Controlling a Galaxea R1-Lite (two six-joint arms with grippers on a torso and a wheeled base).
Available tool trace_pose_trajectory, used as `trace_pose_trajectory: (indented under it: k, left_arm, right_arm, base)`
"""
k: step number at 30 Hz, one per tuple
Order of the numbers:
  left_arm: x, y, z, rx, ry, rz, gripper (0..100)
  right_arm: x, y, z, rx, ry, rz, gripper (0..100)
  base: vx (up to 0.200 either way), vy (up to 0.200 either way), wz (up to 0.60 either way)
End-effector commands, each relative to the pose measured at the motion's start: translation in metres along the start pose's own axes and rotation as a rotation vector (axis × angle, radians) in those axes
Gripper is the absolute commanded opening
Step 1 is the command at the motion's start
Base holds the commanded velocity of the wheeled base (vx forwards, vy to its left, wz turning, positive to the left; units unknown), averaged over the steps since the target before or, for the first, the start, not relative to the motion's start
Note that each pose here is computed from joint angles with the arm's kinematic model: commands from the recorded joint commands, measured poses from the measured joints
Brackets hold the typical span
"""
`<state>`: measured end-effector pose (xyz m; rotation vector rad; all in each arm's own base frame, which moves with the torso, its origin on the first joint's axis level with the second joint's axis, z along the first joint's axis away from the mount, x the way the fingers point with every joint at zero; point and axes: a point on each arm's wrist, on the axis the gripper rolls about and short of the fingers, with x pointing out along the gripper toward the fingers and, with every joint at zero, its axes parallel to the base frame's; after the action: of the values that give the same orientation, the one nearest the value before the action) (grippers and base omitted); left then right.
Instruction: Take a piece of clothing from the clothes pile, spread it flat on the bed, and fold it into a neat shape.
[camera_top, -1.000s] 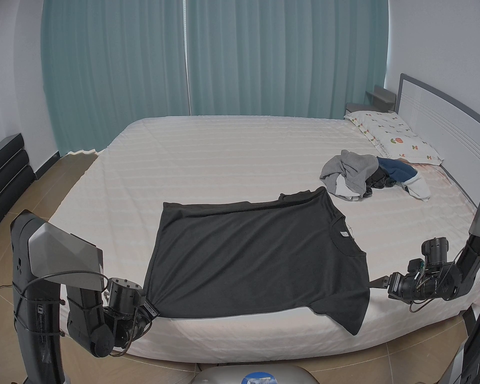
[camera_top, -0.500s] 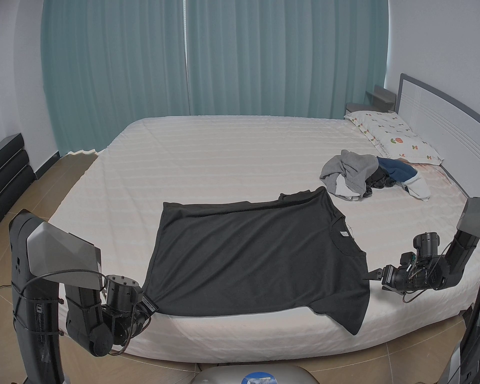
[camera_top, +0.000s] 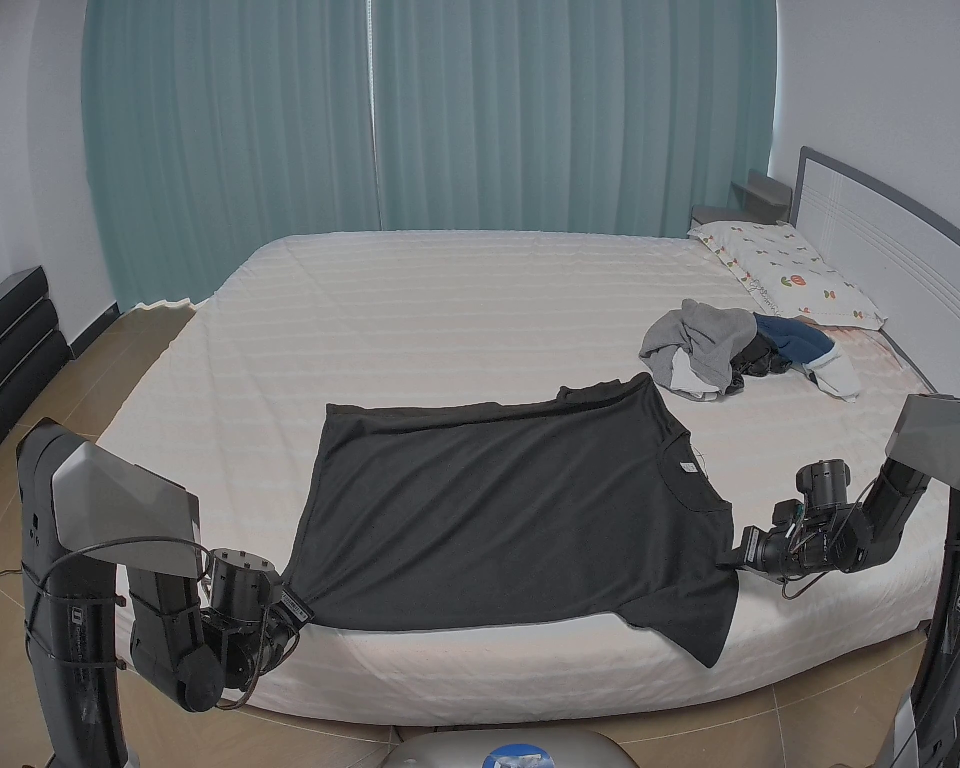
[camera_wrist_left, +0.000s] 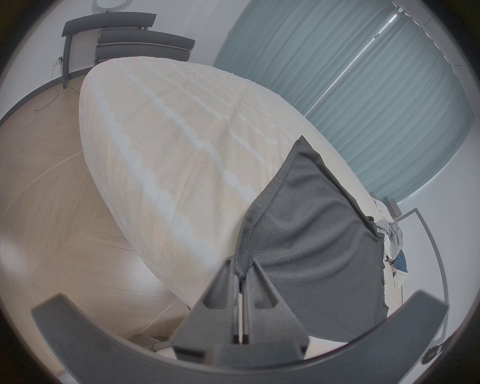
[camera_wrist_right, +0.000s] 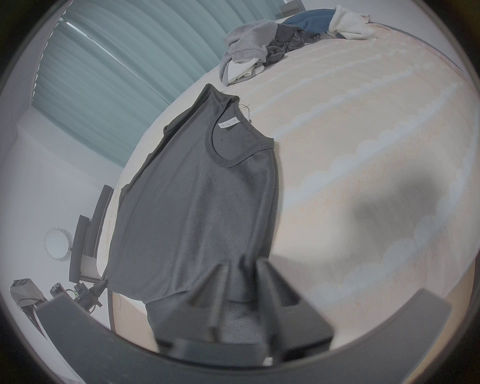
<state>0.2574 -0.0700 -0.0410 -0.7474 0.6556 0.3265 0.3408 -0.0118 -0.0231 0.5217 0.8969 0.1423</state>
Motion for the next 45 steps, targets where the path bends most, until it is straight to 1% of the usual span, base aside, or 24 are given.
trace_pose_trajectory:
  k: [1, 6, 8, 15, 20, 23, 25, 30, 31, 35, 38, 41, 43, 45]
  left_arm:
    - [0.000, 0.002, 0.003, -0.009, -0.007, 0.007, 0]
    - [0.000, 0.002, 0.008, -0.018, -0.020, 0.001, 0]
    - [-0.001, 0.002, 0.009, -0.021, -0.023, 0.001, 0]
    - [-0.001, -0.001, 0.012, -0.028, -0.025, -0.018, 0]
    - [0.000, -0.001, 0.012, -0.028, -0.025, -0.018, 0]
    - [0.001, -0.002, 0.012, -0.028, -0.026, -0.021, 0]
    - [0.002, -0.003, 0.013, -0.029, -0.027, -0.024, 0]
    - [0.003, -0.004, 0.013, -0.029, -0.028, -0.029, 0]
    - [0.003, -0.004, 0.013, -0.030, -0.029, -0.028, 0]
    - [0.003, -0.003, 0.012, -0.030, -0.026, -0.025, 0]
    - [0.003, -0.003, 0.012, -0.029, -0.025, -0.024, 0]
    - [0.004, -0.003, 0.012, -0.029, -0.025, -0.024, 0]
    - [0.004, -0.003, 0.012, -0.029, -0.025, -0.024, 0]
    - [0.004, -0.003, 0.012, -0.029, -0.027, -0.026, 0]
  right_arm:
    - [0.007, 0.000, 0.005, -0.001, -0.011, -0.010, 0]
    - [0.015, 0.001, 0.014, 0.047, -0.034, -0.023, 0]
    - [0.015, 0.002, 0.017, 0.051, -0.043, -0.019, 0]
    - [0.016, 0.012, 0.040, 0.070, -0.122, 0.020, 0]
    - [0.027, 0.020, 0.050, 0.055, -0.143, 0.039, 0]
    - [0.036, 0.024, 0.055, 0.044, -0.174, 0.012, 0]
    - [0.043, 0.022, 0.053, 0.041, -0.174, 0.002, 0]
    - [0.048, 0.022, 0.054, 0.039, -0.177, 0.003, 0]
    - [0.048, 0.022, 0.055, 0.039, -0.183, 0.006, 100]
    - [0.041, 0.022, 0.055, 0.044, -0.182, 0.009, 100]
    - [0.024, 0.022, 0.054, 0.048, -0.180, 0.019, 100]
    - [0.010, 0.018, 0.044, 0.038, -0.143, 0.035, 100]
    - [0.006, 0.017, 0.037, 0.013, -0.127, 0.039, 100]
    - [-0.004, 0.011, 0.020, -0.045, -0.090, 0.064, 100]
  base:
    - [0.000, 0.000, 0.00]
    - [0.000, 0.000, 0.00]
    - [0.000, 0.000, 0.00]
    - [0.000, 0.000, 0.00]
    - [0.000, 0.000, 0.00]
    - [0.000, 0.000, 0.00]
    - [0.000, 0.000, 0.00]
    - [0.000, 0.000, 0.00]
    - [0.000, 0.000, 0.00]
    - [0.000, 0.000, 0.00]
    - [0.000, 0.000, 0.00]
    - [0.000, 0.000, 0.00]
    - [0.000, 0.000, 0.00]
    - [0.000, 0.000, 0.00]
